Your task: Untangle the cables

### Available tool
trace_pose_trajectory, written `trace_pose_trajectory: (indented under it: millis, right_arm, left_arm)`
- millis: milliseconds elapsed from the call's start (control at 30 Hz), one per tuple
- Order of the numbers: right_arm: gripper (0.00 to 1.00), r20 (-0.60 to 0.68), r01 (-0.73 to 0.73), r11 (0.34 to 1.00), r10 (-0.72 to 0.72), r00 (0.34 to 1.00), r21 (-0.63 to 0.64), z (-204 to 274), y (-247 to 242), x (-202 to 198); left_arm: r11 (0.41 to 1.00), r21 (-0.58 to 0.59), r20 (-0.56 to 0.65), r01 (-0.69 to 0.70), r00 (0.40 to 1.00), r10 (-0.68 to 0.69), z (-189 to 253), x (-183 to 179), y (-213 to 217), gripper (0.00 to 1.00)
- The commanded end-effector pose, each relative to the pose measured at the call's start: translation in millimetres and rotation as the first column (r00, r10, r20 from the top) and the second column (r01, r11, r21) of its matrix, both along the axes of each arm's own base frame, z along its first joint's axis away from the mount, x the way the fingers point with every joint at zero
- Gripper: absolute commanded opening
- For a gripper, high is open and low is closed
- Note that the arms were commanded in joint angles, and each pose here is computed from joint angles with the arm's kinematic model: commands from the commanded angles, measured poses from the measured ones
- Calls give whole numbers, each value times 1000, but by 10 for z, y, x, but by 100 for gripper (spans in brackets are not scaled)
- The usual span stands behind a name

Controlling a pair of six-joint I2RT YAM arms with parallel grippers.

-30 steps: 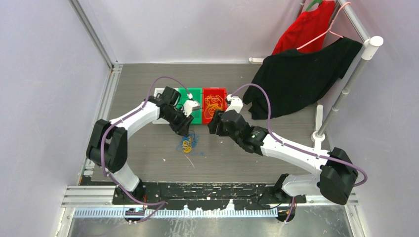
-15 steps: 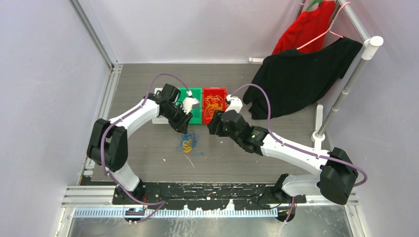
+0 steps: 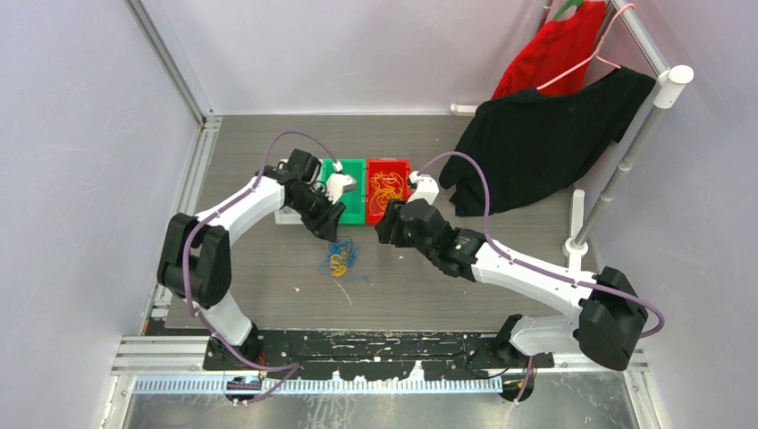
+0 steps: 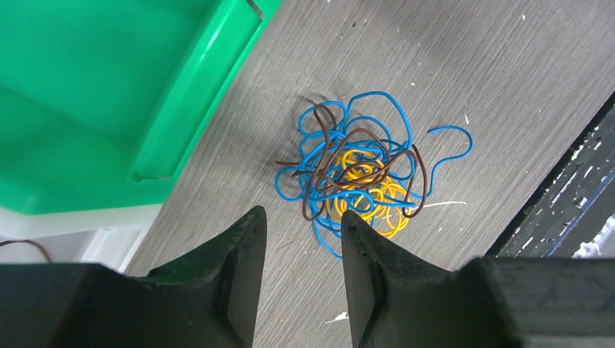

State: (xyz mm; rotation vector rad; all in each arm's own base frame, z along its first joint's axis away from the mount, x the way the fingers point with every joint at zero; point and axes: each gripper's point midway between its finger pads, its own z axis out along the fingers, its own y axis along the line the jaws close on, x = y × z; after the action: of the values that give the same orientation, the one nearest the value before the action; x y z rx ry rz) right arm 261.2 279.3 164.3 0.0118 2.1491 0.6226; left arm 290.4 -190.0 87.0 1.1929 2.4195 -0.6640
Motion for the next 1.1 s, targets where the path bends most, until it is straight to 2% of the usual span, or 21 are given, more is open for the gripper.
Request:
trace_pose_trajectory:
  millis: [0,100,200,400,533,667,833,933,1067]
  right_arm:
    - [57,37,24,998,-26,999,56,193,6,53]
    - [58,30,33,998,-35,999,61,186,7,53]
    - [57,28,28,998,-30,999,64,193,15,46]
    - [56,24,28,997,-29,999,67,173,16,38]
    - [55,21,24,998,-25,999,63,172,30,42]
    - [54,24,22,997,-24,999,70,188,31,39]
    - [55,40,4,998,-7,999,70,236,55,44]
    - [59,66,-14,998,10,998,64,315,95,77]
    - [70,160,-170,977,148,976,128,570,369,4]
  left_arm:
    - [999,-51,-39,-4,999,2,-60,-7,-104,42]
    - [999,-46,-50,-10,999,8,-119,14,-111,41]
    - [999,-33,-41,-26,999,24,-172,54,-96,36]
    - [998,-52,-5,-43,999,43,-151,83,-109,17]
    - [996,-70,2,-47,999,48,-90,52,-118,0]
    - [993,-100,-15,-61,998,59,68,6,-157,0]
    - [985,-149,-23,-83,996,81,475,-100,-185,0]
    - [981,-169,-14,-94,996,93,696,-195,-165,0]
    - [972,-200,-37,-124,992,119,1012,-389,-136,0]
